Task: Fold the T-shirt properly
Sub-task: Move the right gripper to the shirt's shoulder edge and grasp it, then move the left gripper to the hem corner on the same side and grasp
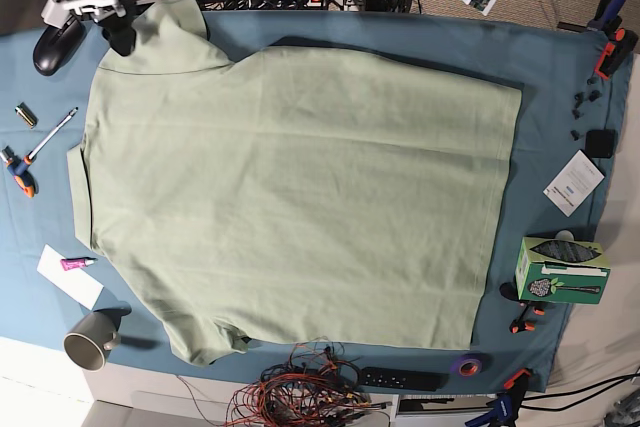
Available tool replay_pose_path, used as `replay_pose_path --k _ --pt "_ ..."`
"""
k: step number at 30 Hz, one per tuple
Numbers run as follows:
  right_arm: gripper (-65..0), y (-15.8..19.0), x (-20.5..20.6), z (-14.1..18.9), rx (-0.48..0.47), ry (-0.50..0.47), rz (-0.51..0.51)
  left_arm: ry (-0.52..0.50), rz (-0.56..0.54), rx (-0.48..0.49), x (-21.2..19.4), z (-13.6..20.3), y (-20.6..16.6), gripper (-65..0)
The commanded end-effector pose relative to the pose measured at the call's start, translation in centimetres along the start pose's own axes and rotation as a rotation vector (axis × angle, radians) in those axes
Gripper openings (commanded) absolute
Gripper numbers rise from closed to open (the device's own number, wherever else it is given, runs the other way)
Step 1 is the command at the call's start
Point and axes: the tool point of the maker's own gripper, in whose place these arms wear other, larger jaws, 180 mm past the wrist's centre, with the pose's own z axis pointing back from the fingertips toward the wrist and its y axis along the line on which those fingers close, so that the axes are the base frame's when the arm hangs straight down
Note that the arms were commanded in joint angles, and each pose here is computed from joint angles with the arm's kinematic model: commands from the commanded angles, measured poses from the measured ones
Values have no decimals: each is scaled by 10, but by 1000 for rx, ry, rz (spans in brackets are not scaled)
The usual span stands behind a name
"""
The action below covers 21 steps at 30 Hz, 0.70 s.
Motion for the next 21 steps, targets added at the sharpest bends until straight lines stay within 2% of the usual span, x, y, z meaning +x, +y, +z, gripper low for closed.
replay_pose_path --k 1,8,9,10,12,13,16,21 --pt "-369 -1 -10 1 -11 58 15 -17 -5 -12 3 4 -3 -605" --pt "-374 8 -26 -8 15 111 24 -18 -5 -11 3 4 -3 -601" --pt "-404 6 -27 -8 9 117 31 -21 -6 -11 4 4 -3 -590" --pt "-465 5 -28 -8 0 125 39 -22 -7 -10 5 3 -3 -571" --pt "-620 3 -30 -7 -10 137 51 -23 -29 5 6 3 1 -520" --pt "-650 3 -31 -7 -10 139 50 -22 -44 16 8 2 4 -492" --pt "-650 5 -31 -7 5 141 64 -30 -31 91 16 0 21 -439" --pt "-650 7 -32 -7 18 143 78 -45 -79 167 39 0 53 -434"
